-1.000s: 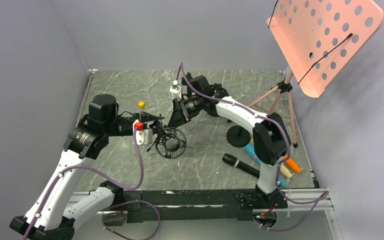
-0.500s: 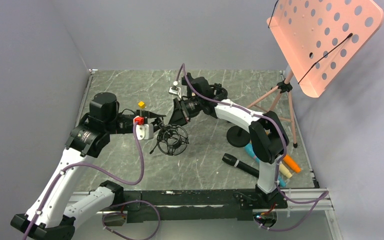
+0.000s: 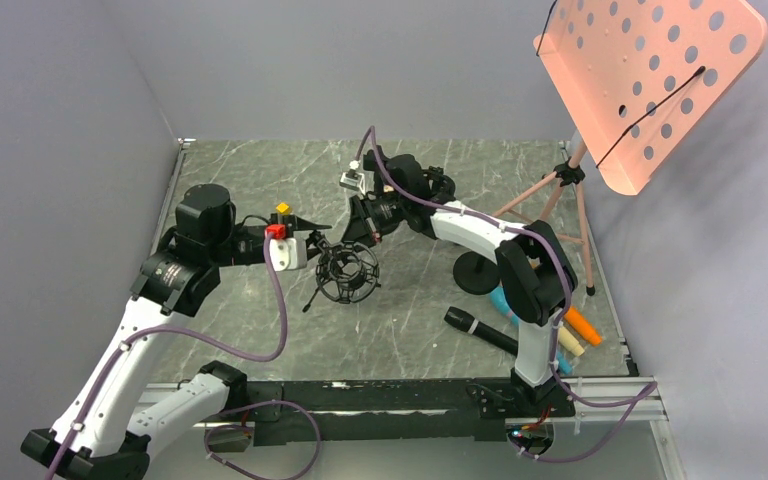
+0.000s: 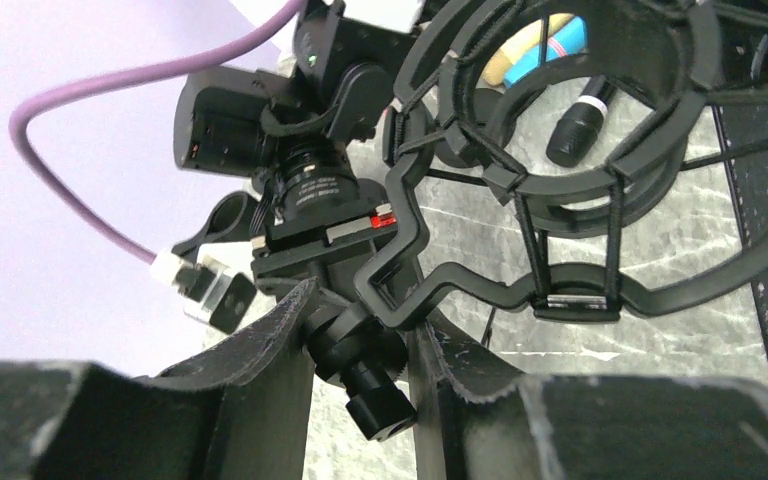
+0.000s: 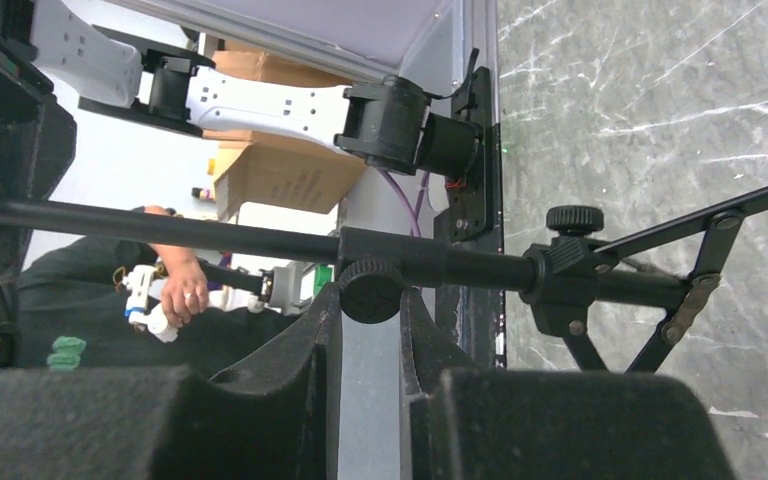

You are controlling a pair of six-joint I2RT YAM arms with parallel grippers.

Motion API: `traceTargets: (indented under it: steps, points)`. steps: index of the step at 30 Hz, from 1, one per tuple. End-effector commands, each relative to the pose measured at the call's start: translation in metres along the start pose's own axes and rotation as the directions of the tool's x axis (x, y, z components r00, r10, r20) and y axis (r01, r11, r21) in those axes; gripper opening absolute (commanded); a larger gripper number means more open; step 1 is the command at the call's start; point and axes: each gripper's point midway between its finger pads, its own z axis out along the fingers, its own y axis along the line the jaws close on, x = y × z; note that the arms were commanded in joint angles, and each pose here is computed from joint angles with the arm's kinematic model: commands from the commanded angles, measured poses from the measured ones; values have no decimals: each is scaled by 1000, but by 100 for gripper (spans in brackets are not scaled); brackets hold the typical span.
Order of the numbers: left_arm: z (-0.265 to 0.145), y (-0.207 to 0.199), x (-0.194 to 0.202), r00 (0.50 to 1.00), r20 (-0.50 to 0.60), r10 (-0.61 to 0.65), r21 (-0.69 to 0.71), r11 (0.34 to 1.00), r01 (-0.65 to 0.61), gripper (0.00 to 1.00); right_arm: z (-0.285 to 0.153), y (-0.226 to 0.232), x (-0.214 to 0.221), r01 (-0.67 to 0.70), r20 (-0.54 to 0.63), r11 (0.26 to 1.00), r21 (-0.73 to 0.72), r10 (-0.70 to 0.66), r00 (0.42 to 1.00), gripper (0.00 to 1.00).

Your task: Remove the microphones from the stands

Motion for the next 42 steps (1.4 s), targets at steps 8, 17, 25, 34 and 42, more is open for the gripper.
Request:
traceTargets:
  steps: [8, 17, 25, 34, 42]
  points:
    - [-36, 54, -14, 952, 108, -287, -284, 908, 307, 0, -14, 56, -18, 458, 109, 888, 37, -459, 882, 0]
    - [-48, 55, -3, 931, 114, -347, -372, 854, 364, 0, -13, 75, -18, 823, 77, 544, 162, -839, 539, 0]
    - [-39, 49, -16, 891, 171, -421, -254, 855, 452, 0, -12, 74, -27, 969, -107, -50, 240, -994, -24, 0]
    - [-34, 45, -20, 863, 207, -461, -191, 846, 498, 0, -17, 85, -11, 666, -236, -668, 332, -743, -627, 15]
    - [-35, 38, -21, 883, 173, -437, -161, 871, 463, 0, -58, 75, -36, 894, -272, -195, 403, -958, -86, 62]
